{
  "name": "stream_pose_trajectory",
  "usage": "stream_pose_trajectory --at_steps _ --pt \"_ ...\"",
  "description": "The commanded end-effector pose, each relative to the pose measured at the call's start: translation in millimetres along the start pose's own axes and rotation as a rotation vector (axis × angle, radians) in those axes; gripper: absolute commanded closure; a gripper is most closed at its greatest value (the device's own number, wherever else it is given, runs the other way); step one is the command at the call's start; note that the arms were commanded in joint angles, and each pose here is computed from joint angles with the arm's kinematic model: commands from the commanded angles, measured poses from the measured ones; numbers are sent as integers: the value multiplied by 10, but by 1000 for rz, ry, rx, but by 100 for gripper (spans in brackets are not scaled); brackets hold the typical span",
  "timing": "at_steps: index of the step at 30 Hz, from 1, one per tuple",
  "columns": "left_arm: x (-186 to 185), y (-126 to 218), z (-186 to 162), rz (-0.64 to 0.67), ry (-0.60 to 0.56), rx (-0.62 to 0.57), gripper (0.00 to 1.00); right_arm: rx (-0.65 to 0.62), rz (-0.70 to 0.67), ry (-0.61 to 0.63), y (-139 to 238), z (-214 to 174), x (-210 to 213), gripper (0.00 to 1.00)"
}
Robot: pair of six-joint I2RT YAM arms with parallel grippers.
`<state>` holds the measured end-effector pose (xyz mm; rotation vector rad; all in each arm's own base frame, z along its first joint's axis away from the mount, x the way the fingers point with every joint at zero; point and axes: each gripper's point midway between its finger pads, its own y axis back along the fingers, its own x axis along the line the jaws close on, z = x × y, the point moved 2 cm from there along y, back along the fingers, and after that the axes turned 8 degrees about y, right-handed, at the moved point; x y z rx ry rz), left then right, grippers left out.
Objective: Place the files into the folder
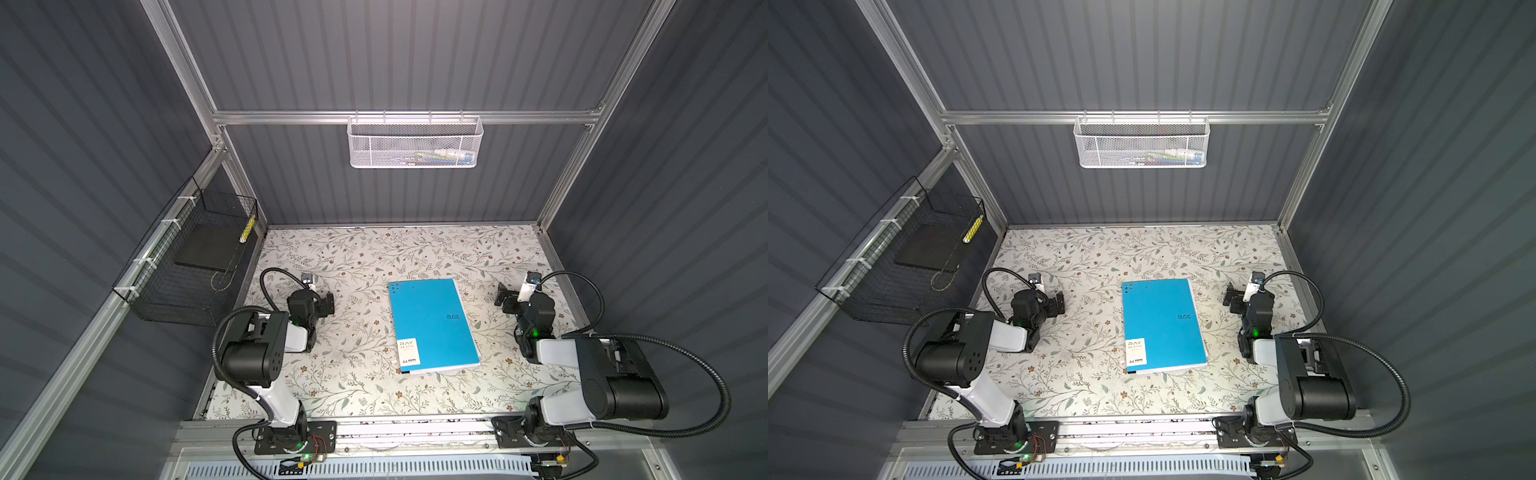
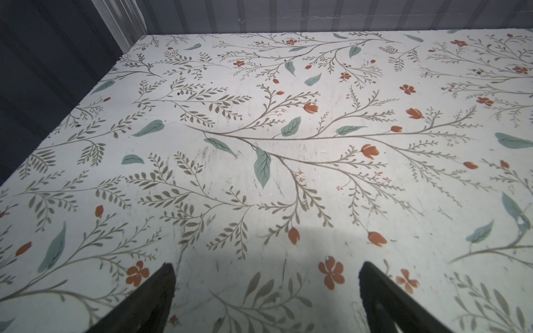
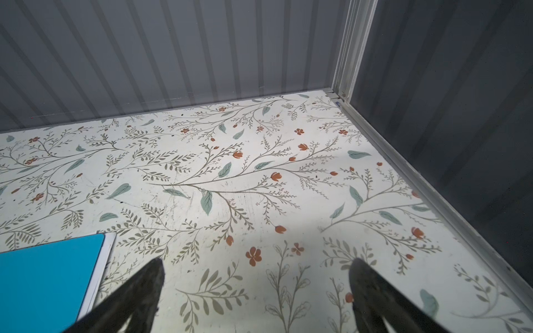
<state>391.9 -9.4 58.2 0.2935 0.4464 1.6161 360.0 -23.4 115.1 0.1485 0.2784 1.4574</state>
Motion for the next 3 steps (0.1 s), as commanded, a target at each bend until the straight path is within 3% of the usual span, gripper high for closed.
stream_pose_trajectory --at_steps 1,3 --pt "-16 -27 150 -10 -15 -49 1 -39 -21 11 -14 107 -33 1" --pt "-16 -23 149 -11 -14 -49 1 -37 -21 10 -15 109 -32 1"
